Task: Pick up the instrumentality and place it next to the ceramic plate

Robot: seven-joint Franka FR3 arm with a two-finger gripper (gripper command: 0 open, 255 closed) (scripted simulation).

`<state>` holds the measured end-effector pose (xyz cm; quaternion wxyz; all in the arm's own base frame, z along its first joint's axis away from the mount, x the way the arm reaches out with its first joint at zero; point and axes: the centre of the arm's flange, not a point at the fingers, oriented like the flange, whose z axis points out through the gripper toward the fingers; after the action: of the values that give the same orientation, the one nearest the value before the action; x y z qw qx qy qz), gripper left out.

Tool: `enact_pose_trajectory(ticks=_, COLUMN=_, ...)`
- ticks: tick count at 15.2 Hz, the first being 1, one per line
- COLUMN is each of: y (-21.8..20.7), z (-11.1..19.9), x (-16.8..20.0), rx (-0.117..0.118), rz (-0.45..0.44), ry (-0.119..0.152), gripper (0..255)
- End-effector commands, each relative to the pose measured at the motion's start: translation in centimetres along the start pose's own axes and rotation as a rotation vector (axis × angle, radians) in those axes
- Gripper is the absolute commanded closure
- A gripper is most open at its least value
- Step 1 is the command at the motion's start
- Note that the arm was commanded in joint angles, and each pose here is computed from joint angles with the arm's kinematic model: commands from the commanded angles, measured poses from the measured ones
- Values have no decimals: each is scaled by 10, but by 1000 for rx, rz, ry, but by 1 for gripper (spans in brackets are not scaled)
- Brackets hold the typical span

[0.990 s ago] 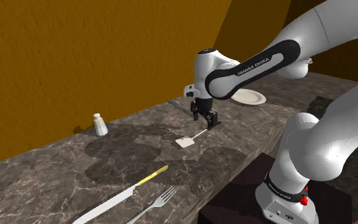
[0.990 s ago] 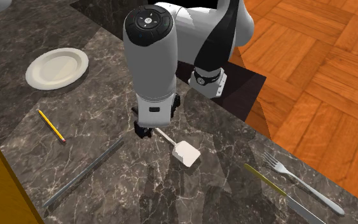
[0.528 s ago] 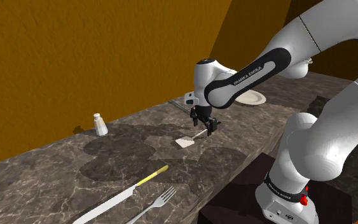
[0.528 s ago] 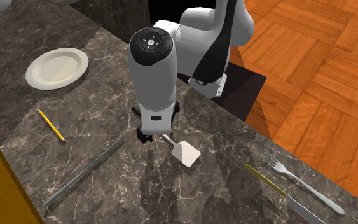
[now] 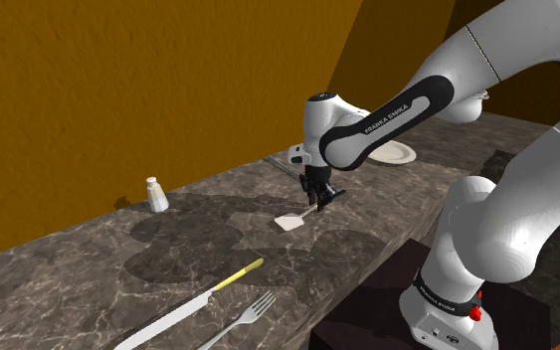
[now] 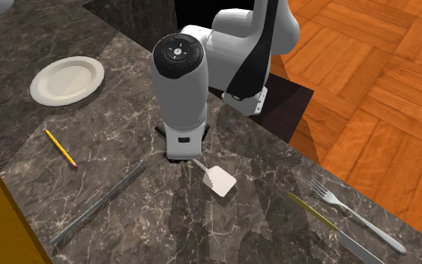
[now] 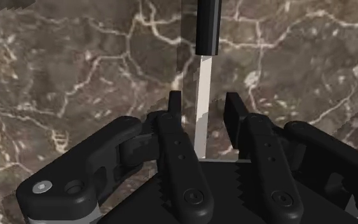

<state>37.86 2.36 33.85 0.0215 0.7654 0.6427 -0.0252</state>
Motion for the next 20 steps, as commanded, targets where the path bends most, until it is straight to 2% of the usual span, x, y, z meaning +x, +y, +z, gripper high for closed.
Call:
enact_pose_trajectory(ticks=1, y=0, z=0, x=0, rx=0, rz=0, ry=0, gripper=255)
enact_pose_trajectory(ticks=8, y=0, z=0, x=0, rx=0, rz=0, ry=0, gripper=255)
enact_pose_trajectory(ticks=20, y=0, z=-63, x=-4, rx=0, rz=0, ry=0, gripper=255)
